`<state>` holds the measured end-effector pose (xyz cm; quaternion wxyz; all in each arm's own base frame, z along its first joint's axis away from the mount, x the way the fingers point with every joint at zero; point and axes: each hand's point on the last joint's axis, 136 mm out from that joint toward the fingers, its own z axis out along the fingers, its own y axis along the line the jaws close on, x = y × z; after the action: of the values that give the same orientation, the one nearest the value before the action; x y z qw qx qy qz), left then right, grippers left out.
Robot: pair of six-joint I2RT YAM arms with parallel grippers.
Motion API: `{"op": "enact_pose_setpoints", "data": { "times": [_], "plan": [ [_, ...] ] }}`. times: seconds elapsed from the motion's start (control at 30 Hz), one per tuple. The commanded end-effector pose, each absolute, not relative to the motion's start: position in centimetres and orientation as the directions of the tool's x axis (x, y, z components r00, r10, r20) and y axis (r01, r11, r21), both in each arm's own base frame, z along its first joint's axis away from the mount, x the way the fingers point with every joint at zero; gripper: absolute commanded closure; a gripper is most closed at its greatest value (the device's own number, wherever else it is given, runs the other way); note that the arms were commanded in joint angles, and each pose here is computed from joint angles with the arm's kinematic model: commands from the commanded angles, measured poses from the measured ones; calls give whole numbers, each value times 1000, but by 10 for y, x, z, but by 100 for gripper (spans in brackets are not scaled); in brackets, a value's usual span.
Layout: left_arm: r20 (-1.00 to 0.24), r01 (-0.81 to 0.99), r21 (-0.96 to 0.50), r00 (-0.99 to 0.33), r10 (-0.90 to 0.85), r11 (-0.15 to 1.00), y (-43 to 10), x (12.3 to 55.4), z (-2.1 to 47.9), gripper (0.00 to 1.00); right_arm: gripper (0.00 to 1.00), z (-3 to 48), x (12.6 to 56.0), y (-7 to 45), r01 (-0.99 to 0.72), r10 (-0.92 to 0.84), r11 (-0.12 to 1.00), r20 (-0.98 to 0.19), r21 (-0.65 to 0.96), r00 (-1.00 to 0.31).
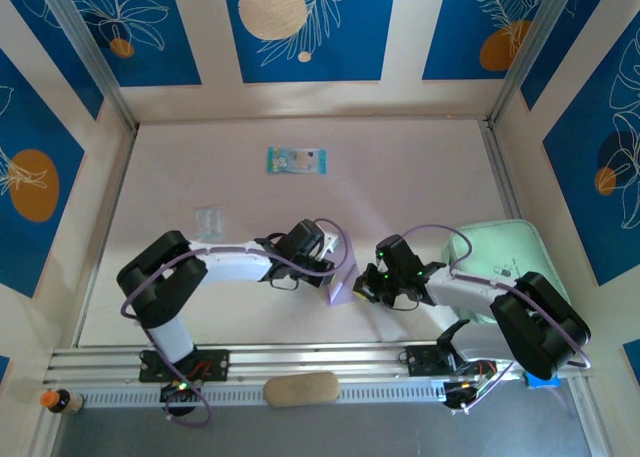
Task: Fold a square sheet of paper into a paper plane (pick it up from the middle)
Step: Fold the triangle a second time at the center of the table.
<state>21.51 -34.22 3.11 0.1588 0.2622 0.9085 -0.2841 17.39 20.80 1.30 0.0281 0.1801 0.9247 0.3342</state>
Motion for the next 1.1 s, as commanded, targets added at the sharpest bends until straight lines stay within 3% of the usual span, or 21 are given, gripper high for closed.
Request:
{"op": "enact_pose_setpoints", "data": {
  "times": [0.0, 1.07],
  "plan": [
    [-434, 567, -385, -807, 400, 728, -336, 224, 25, 100, 100, 0, 165, 196, 341, 359, 755, 82, 560, -930],
    [-418, 580, -357, -800, 430, 732, -334, 225, 16, 100, 100, 2, 165, 196, 337, 357, 756, 78, 560, -931]
  ]
}}
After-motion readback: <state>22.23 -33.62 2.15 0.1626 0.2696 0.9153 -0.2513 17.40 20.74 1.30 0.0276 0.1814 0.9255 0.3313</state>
